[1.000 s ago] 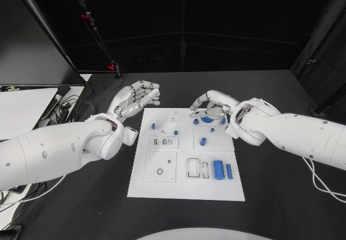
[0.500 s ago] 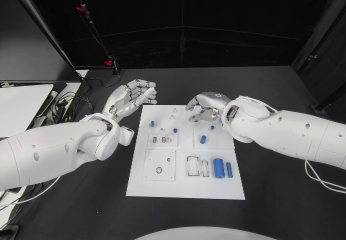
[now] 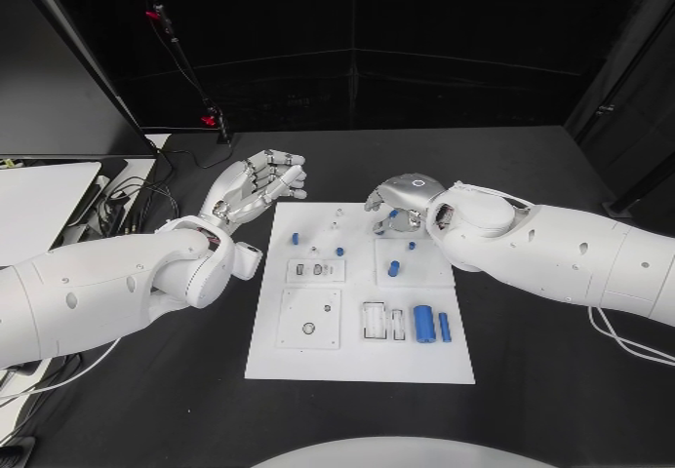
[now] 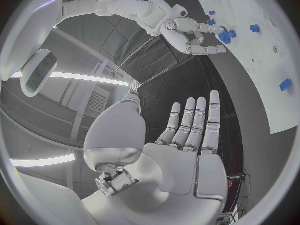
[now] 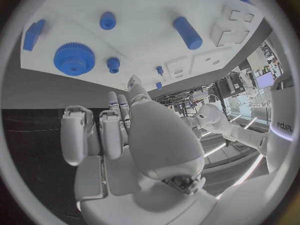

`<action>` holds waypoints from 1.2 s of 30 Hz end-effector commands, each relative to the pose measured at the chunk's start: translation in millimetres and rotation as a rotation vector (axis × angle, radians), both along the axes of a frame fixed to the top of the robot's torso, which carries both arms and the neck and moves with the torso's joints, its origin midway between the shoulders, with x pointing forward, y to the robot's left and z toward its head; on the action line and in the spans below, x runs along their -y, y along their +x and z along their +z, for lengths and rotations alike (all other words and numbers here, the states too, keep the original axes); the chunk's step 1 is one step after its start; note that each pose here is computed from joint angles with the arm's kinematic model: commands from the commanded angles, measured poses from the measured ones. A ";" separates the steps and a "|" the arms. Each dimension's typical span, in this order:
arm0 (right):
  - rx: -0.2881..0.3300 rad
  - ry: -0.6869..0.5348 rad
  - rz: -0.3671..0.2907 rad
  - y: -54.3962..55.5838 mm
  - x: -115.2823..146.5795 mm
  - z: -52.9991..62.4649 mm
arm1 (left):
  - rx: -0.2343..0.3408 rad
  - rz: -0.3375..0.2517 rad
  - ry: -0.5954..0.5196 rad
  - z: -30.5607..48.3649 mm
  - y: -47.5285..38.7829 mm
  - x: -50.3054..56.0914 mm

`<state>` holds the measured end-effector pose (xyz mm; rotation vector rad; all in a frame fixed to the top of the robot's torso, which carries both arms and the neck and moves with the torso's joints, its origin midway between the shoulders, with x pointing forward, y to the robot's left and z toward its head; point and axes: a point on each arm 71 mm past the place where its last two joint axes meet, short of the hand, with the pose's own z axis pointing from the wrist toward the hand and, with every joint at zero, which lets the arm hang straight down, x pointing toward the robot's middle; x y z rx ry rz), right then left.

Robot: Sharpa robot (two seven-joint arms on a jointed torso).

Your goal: Assemble the parts on the task board

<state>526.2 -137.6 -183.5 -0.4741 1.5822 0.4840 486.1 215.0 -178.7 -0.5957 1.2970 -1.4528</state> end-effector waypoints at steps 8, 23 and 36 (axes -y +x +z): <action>-0.025 -0.109 -0.047 10.5 0.4 -6.8 | 0.101 -0.051 -0.037 7.6 -1.4 2.8; -0.052 -0.136 -0.055 13.4 -4.2 -10.6 | 0.101 -0.052 -0.037 7.4 -0.4 2.3; -0.106 -0.156 -0.086 15.5 -6.7 -15.0 | 0.101 -0.047 -0.035 7.5 -0.6 0.9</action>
